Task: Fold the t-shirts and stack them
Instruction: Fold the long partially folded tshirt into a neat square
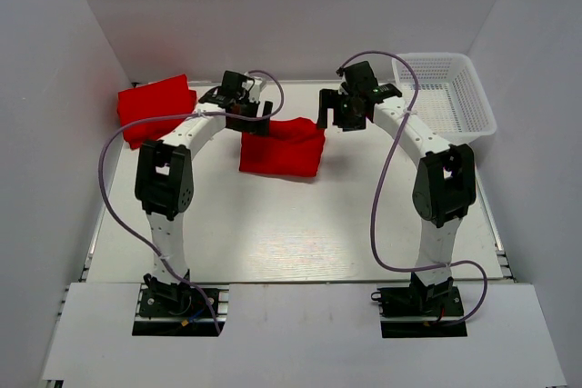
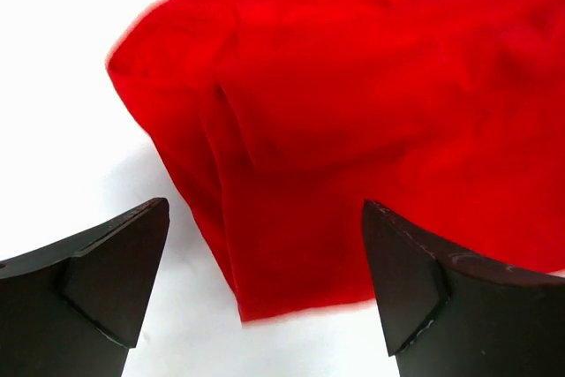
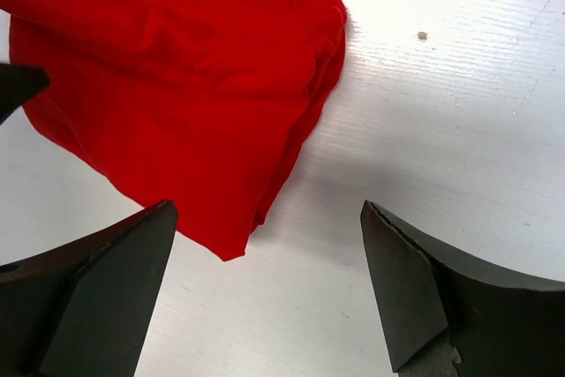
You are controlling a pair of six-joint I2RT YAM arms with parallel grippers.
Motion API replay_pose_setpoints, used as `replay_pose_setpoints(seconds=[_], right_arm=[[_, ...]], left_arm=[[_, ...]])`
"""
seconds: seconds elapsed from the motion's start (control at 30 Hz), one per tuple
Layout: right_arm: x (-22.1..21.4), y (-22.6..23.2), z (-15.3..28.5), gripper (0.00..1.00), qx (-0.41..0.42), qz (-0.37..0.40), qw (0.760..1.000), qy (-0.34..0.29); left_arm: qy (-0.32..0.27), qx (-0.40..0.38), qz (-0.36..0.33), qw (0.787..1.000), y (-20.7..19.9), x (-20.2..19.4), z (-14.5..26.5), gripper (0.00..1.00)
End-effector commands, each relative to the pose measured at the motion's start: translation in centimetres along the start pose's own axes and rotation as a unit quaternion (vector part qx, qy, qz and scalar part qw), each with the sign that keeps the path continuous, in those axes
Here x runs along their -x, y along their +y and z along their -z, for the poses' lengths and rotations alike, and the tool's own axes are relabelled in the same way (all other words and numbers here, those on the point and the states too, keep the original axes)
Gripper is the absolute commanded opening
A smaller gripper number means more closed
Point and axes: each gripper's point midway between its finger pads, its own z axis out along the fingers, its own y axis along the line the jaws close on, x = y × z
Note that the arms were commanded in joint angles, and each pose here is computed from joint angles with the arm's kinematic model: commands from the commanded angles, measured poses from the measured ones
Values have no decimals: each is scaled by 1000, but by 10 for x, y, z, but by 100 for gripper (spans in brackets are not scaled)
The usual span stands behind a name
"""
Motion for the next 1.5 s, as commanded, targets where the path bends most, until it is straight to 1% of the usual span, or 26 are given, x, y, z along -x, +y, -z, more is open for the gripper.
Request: replay_pose_setpoints(seconds=[0.0,0.03,0.07,0.1,0.17,0.23,0.3,0.33,0.37,0.43,0.53,0.57,0.67,0.7,0.8,0.83,0.9,0.93,0.97,1.0,1.03,1.1,1.13,1.2,1.37,1.47], right_arm=[[11,3,11,90,7,13,1000,-22],[9,1,10,90,4,12,1000,-18],[10,1,9,90,4,11,1000,-19],[10,1,8,90,4,10,1000,-18],[12,-2,8,90,-4,10,1000,-19],[15,-4,8,90,-8,9,1000,-21],[17,-5,8,90,-8,8,1000,-22],[18,-5,7,90,-8,9,1000,-22],[17,-3,7,90,-7,8,1000,-18],[16,-5,6,90,-7,4,1000,-16],[14,-3,7,90,-5,2,1000,-15],[15,-4,7,90,-6,1,1000,-16],[17,-3,13,90,-5,5,1000,-23],[17,-3,13,90,-6,6,1000,-22],[19,-1,19,90,-4,9,1000,-29],[12,-3,18,90,-6,7,1000,-22],[16,-1,24,90,-1,10,999,-35],[17,0,29,90,0,10,999,-40],[9,-1,27,90,0,10,999,-33],[10,-1,29,90,0,12,999,-36],[9,-1,28,90,0,13,999,-36],[5,-4,29,90,-3,13,999,-33],[4,-3,30,90,-2,14,999,-33],[2,-4,30,90,-2,13,999,-32],[0,-3,31,90,0,15,999,-31],[0,-5,31,90,-4,18,999,-32]], left_arm=[[-34,28,13,999,11,27,-11,100],[-38,39,20,998,15,29,-16,100],[-30,44,33,998,18,25,-30,100],[-40,56,40,997,22,35,-31,100],[-48,65,64,995,31,40,-41,100],[-50,80,81,992,48,44,-55,100],[-65,85,99,989,50,57,-59,100],[-55,89,111,988,56,50,-67,100],[-66,87,126,986,55,59,-67,100],[-46,91,145,984,60,51,-70,100],[-47,100,158,981,61,54,-63,100],[-42,105,165,980,62,48,-63,100],[-63,103,159,980,59,62,-40,100],[-81,100,157,979,57,75,-23,100],[-92,105,152,979,56,81,-4,100],[-98,109,152,977,56,83,9,100],[-96,110,147,978,54,80,20,100],[-83,118,148,978,56,67,20,100],[-96,116,148,977,54,72,33,100],[-101,116,147,977,53,72,38,100],[-89,114,146,979,56,60,36,100],[-101,103,135,980,51,61,46,100],[-85,89,130,984,46,49,41,100],[-70,75,119,988,42,37,34,100],[-61,31,112,991,27,21,22,100],[-45,17,114,992,25,9,4,100]])
